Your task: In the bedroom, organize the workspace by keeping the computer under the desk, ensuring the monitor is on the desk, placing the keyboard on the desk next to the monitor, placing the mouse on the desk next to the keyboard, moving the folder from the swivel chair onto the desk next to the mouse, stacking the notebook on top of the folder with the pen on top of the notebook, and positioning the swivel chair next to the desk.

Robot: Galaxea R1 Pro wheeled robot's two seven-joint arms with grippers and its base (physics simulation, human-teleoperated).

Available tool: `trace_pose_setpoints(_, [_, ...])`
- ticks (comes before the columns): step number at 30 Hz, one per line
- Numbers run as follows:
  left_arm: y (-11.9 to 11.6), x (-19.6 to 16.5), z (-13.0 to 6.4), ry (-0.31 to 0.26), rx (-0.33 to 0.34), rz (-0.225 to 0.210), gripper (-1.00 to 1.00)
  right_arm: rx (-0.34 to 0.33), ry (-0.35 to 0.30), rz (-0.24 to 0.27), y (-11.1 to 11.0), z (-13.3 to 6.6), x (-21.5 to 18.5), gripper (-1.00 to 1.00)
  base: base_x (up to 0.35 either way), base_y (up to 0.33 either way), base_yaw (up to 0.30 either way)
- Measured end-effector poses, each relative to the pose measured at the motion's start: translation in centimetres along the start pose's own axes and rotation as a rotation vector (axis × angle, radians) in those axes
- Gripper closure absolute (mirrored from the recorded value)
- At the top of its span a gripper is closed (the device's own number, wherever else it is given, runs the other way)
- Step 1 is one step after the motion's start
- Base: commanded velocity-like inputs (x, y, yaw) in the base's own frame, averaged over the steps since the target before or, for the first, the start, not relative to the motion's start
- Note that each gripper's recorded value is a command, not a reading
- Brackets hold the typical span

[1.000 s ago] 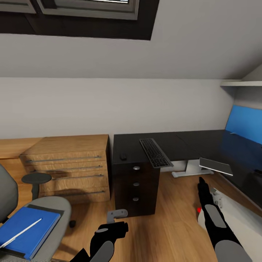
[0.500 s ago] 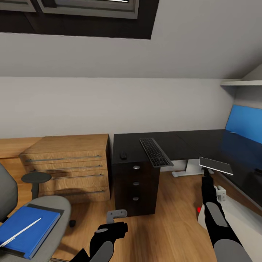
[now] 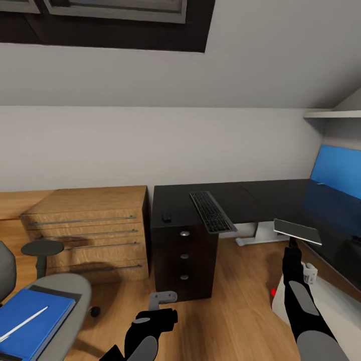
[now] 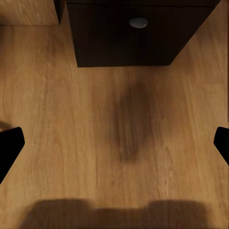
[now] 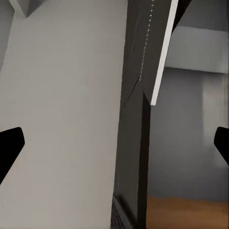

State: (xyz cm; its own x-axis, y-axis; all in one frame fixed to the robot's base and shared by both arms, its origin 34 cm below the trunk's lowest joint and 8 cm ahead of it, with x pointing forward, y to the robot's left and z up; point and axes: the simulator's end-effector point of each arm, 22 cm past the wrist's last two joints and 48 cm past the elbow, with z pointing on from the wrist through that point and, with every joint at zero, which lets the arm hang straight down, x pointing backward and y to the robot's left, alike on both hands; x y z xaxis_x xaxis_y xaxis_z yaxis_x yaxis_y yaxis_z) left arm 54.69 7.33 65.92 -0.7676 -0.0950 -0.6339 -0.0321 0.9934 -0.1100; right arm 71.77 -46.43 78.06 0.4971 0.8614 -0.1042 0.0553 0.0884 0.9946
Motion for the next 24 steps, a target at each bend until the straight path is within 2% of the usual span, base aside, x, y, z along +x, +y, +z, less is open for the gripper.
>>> trace_pose_setpoints(14, [-0.4,0.2,-0.1,0.005,0.008,0.007,-1.00,0.015,-0.002,0.005,-0.7,-0.1,-0.1,-1.00,0.084,-0.011,0.000])
trace_pose_setpoints(18, [-0.6,0.3,-0.1,0.004,0.012,0.012,-1.00,0.021,-0.002,0.003,-0.8,0.0,-0.2,-1.00,0.150,-0.132,0.000])
trace_pose_setpoints(24, [-0.9,0.6,-0.2,0.007,0.016,0.023,-1.00,0.070,-0.003,-0.001,-2.0,0.0,-0.4,-1.00,0.076,-0.069,0.000])
